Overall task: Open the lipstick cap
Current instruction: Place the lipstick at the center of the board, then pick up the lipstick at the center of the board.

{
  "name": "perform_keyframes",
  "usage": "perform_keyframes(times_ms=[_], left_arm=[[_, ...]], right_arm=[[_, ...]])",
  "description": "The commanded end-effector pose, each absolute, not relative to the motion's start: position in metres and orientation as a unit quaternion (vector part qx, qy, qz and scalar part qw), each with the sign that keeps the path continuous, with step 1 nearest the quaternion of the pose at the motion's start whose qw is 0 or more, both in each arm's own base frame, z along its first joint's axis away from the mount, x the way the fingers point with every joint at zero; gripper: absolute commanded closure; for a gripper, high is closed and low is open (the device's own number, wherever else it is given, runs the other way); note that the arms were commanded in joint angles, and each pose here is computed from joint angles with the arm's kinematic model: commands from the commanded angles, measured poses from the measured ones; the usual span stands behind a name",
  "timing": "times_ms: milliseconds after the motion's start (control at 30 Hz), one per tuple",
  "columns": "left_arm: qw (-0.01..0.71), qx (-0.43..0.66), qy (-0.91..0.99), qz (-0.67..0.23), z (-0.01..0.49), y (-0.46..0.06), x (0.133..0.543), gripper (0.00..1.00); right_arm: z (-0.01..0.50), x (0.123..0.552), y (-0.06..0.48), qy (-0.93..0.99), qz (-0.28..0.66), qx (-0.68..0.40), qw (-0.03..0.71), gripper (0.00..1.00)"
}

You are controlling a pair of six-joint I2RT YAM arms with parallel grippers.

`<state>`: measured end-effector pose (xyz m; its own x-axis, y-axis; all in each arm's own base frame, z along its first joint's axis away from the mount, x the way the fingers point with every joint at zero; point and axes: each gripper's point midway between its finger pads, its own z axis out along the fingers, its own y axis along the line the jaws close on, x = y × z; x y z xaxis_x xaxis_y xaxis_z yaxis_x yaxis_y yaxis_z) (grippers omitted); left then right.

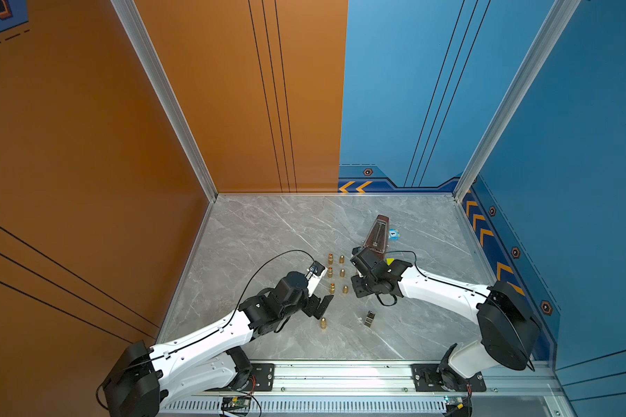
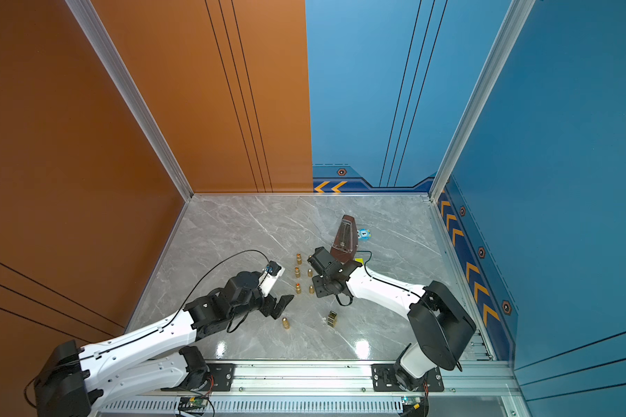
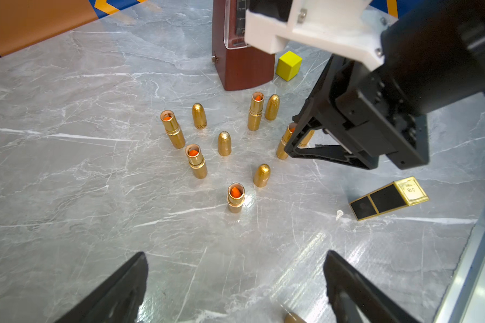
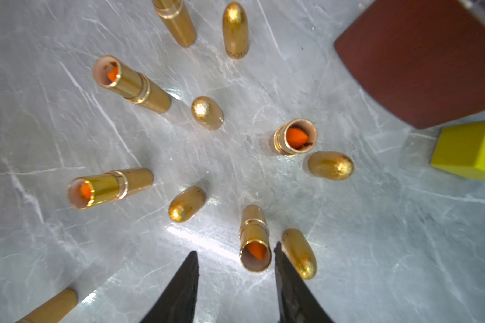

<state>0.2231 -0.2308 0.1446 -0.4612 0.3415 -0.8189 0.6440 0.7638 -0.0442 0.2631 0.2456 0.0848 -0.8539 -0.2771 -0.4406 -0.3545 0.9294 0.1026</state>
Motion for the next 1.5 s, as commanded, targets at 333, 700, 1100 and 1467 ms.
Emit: perform_keyframes(times_ms=[333, 700, 1100, 1467], left_arm=[[0.412, 0.204, 0.877, -0.138, 0.134, -0.176, 0.208, 0.01], [0.409, 0.156, 0.888, -0.136, 0.125, -0.152, 0.201, 0.01], [0.409, 0.131, 0.892, -0.142, 0.119, -0.142, 0.202, 0.01], [0.408, 0.124, 0.892, -0.146, 0.119, -0.140, 0.202, 0.01]], right_arm=[[0.134, 0.191, 0.298, 0.956, 0.162, -0.186, 0.159, 0.42], [0.117, 0.154, 0.350, 0.954, 0.152, -0.221, 0.136, 0.37], [0.079, 0.151, 0.363, 0.961, 0.115, -0.226, 0.113, 0.42], [0.056, 0.145, 0.369, 0.961, 0.100, -0.238, 0.095, 0.55]])
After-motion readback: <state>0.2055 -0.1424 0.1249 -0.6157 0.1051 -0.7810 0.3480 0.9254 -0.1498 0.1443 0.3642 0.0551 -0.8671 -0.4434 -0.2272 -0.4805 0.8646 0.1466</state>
